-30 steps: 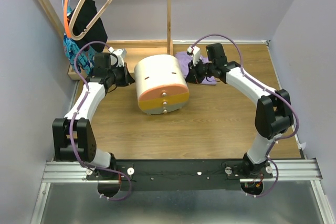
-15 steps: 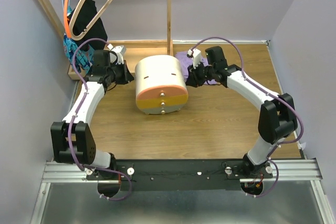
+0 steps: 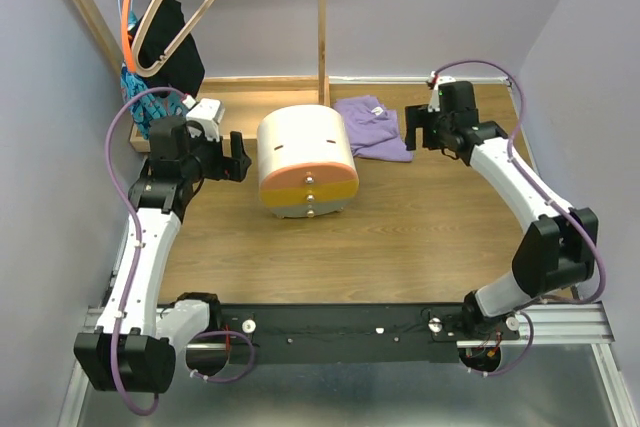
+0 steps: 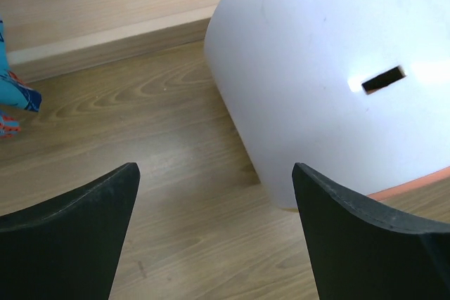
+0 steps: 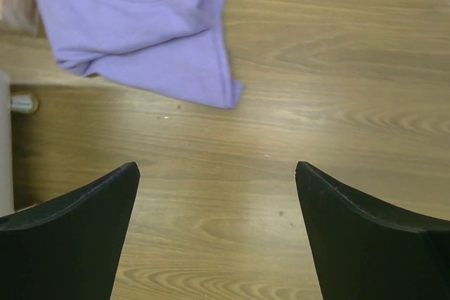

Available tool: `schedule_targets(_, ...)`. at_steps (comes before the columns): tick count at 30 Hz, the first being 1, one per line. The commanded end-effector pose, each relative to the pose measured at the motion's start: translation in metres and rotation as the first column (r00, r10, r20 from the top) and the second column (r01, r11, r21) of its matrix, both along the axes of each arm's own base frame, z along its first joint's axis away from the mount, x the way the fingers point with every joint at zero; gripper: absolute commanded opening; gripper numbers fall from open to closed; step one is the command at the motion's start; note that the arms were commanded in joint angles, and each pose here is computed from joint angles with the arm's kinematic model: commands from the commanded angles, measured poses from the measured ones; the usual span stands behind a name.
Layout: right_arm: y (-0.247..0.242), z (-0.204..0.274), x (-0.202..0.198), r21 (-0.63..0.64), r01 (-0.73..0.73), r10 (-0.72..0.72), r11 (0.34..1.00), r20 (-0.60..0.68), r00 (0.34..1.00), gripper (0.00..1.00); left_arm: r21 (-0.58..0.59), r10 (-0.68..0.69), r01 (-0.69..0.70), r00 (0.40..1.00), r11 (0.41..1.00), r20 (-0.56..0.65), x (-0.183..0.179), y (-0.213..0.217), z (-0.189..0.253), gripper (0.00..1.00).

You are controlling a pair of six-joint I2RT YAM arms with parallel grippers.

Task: Sort the stationery into containers
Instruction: Reset both arms

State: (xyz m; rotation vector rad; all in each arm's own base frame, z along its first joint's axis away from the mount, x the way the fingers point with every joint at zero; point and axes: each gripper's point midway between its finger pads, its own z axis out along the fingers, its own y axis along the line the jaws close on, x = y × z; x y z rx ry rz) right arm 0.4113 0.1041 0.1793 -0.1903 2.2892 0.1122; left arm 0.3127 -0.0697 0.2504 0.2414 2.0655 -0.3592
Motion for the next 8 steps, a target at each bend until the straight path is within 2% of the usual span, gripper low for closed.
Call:
schedule_targets(1,-0.034,0.034,-0.011,-0.036,0.163,-0.16,0.986,0.087,0.983,1.0,0.059,0.021,-0.021,1.0,0.998,0.006,-0.004,0.009,-0.012,0.99)
schedule_targets(4,-0.042,0.05,-0.013,-0.052,0.19,-0.183,0.98,0.127,0.975,1.0,0.081,0.012,-0.018,0.997,0.997,0.079,0.0,0.011,-0.002,0.99)
schedule_targets(8,-0.047,0.053,-0.017,-0.05,0.186,-0.178,0.981,0.139,0.974,1.0,0.065,0.011,-0.018,0.994,0.998,0.104,0.005,0.009,0.004,0.99)
